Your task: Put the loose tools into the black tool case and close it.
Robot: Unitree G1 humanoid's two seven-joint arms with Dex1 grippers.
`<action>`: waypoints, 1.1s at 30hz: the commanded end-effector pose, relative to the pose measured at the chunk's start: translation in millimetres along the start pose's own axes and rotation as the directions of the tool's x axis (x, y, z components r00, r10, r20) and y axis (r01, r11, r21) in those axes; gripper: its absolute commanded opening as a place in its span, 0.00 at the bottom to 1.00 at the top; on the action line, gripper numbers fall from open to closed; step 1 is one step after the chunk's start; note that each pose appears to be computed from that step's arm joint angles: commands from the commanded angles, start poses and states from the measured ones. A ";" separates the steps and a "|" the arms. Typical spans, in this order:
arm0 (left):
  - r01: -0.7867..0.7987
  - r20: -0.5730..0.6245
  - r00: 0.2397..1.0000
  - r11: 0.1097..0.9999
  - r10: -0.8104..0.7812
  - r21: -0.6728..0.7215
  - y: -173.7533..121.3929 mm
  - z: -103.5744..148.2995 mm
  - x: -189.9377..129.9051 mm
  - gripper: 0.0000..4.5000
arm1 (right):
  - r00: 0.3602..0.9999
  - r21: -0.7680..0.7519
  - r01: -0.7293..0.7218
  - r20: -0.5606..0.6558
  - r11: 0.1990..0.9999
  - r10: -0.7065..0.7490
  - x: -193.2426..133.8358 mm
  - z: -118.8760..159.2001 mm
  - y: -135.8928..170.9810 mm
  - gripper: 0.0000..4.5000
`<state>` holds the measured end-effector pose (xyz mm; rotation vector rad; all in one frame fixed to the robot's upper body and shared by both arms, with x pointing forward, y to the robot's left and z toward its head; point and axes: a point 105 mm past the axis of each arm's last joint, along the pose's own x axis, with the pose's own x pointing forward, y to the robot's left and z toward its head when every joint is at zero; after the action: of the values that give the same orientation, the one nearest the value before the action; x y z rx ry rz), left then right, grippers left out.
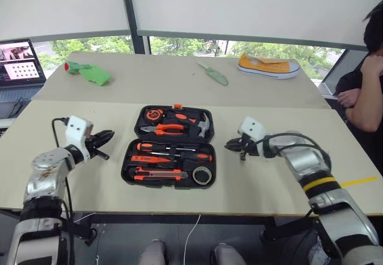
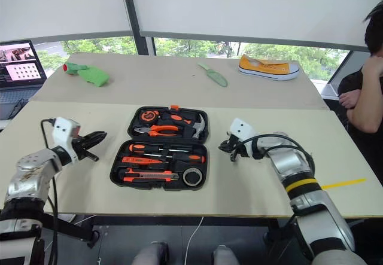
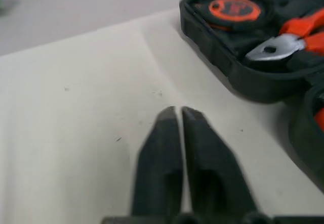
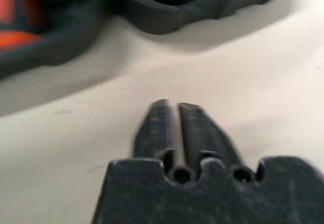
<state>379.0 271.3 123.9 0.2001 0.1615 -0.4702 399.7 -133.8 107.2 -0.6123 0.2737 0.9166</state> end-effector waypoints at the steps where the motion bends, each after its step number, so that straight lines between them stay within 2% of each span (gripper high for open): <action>1: 0.135 -0.018 0.991 0.990 -0.134 0.042 -23.5 4.5 18.1 0.01 | 0.997 -0.039 0.032 0.070 0.999 -0.029 7.6 16.7 -5.4 0.05; 5: 0.262 -0.047 0.965 0.964 -0.259 0.055 -45.6 1.4 27.6 0.01 | 0.992 -0.043 -0.032 0.122 0.999 0.037 11.6 26.9 6.3 0.05; 7: 0.301 -0.052 0.953 0.948 -0.297 0.104 -53.3 4.3 29.2 0.01 | 0.989 -0.042 -0.058 0.133 0.997 0.063 9.9 29.0 11.1 0.05; 11: 0.403 -0.026 0.915 0.910 -0.403 0.092 -74.0 12.6 28.7 0.01 | 0.985 -0.026 -0.100 0.136 0.995 0.102 -1.0 27.0 20.8 0.05; 18: 0.395 -0.017 0.919 0.917 -0.395 0.055 -77.1 7.7 21.6 0.01 | 0.987 0.070 -0.108 0.131 0.992 0.098 -16.9 15.2 37.2 0.05; 22: 0.340 -0.033 0.940 0.941 -0.340 -0.004 -65.2 2.4 12.7 0.01 | 0.993 0.079 -0.058 0.108 0.995 0.049 -21.8 3.7 35.0 0.05; 24: 0.312 -0.057 0.948 0.950 -0.313 -0.027 -54.5 -0.4 3.5 0.12 | 0.998 0.122 -0.015 0.066 0.992 0.007 -30.3 -7.6 27.0 0.04; 25: 0.287 -0.059 0.956 0.957 -0.289 -0.035 -46.2 0.5 -1.8 0.16 | 0.998 0.134 0.021 0.058 0.991 -0.029 -36.4 -9.5 19.8 0.10; 26: 0.273 -0.061 0.959 0.961 -0.275 -0.040 -41.1 1.3 -5.4 0.23 | 0.997 0.140 0.043 0.055 0.989 -0.051 -40.2 -10.0 15.4 0.16; 27: 0.195 -0.099 0.974 0.977 -0.204 -0.090 -23.6 -0.3 -12.2 0.32 | 0.996 0.108 0.059 0.056 0.992 -0.065 -47.2 -7.3 10.0 0.20; 29: 0.109 -0.185 0.973 0.980 -0.140 -0.167 -3.0 -0.4 -26.8 0.47 | 1.000 0.139 -0.014 0.014 0.990 0.013 -59.7 -5.6 13.8 0.34; 31: 0.171 -0.147 0.968 0.961 -0.205 -0.216 -8.4 15.6 -31.0 0.63 | 0.997 0.250 -0.075 0.024 0.965 0.071 -65.8 5.4 18.6 0.51; 32: 0.193 -0.125 0.966 0.951 -0.228 -0.242 -11.8 23.7 -29.7 0.69 | 0.998 0.291 -0.062 -0.007 0.955 0.067 -67.1 7.9 17.1 0.56; 33: 0.221 -0.125 0.957 0.935 -0.263 -0.277 -18.0 29.5 -27.1 0.80 | 0.998 0.355 -0.021 -0.055 0.935 0.044 -65.6 10.7 10.9 0.66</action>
<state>347.2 284.4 133.0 0.0047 0.4436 -0.5751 348.6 -177.3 121.7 -0.3649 0.4692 0.8758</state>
